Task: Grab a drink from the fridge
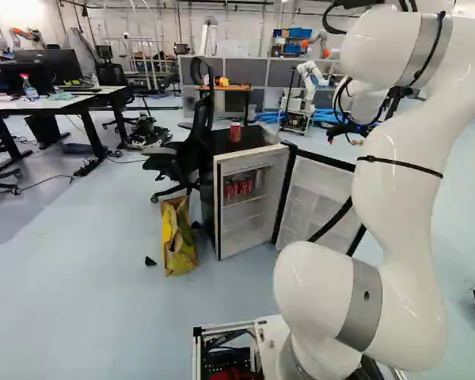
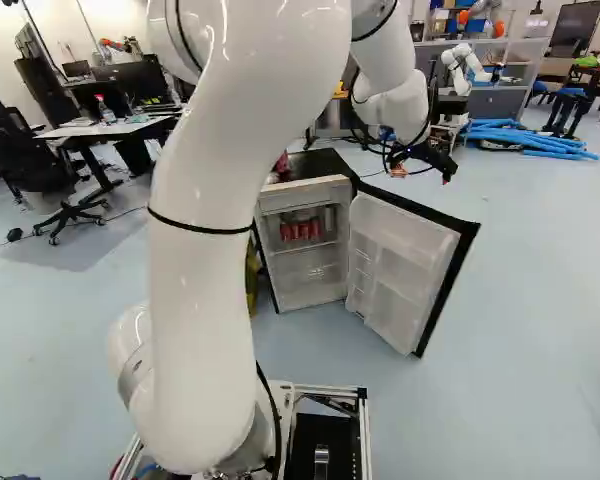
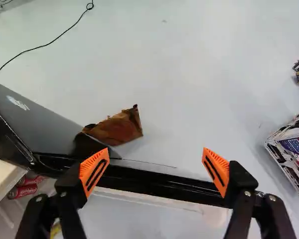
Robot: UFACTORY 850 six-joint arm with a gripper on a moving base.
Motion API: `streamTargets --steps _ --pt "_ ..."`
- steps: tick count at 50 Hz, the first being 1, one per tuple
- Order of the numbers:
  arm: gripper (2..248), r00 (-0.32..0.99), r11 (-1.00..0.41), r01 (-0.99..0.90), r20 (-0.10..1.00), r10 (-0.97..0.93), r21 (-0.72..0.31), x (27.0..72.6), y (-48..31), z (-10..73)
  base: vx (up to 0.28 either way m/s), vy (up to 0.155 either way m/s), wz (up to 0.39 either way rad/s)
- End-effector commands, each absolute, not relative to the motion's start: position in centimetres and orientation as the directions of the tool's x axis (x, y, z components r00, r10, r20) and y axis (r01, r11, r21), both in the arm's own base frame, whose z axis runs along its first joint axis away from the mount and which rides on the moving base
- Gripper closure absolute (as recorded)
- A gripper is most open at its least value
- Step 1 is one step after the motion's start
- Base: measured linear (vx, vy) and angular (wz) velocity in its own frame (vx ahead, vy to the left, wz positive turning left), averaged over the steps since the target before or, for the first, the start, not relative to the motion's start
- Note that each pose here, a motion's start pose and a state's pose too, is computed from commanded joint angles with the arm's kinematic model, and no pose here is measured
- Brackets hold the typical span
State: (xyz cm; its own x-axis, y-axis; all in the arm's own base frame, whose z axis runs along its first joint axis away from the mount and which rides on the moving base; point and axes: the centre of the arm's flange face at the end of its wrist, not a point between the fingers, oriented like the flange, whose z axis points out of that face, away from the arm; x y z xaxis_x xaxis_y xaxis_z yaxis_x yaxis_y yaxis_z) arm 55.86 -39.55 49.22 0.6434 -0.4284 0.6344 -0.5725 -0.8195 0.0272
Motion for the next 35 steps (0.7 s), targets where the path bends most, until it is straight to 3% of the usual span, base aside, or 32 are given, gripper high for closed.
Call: streamTargets --steps 35 --pt "3 0.663 -0.817 -0.577 0.590 -0.461 0.010 61.4 -42.0 47.3 0.000 0.000 0.000"
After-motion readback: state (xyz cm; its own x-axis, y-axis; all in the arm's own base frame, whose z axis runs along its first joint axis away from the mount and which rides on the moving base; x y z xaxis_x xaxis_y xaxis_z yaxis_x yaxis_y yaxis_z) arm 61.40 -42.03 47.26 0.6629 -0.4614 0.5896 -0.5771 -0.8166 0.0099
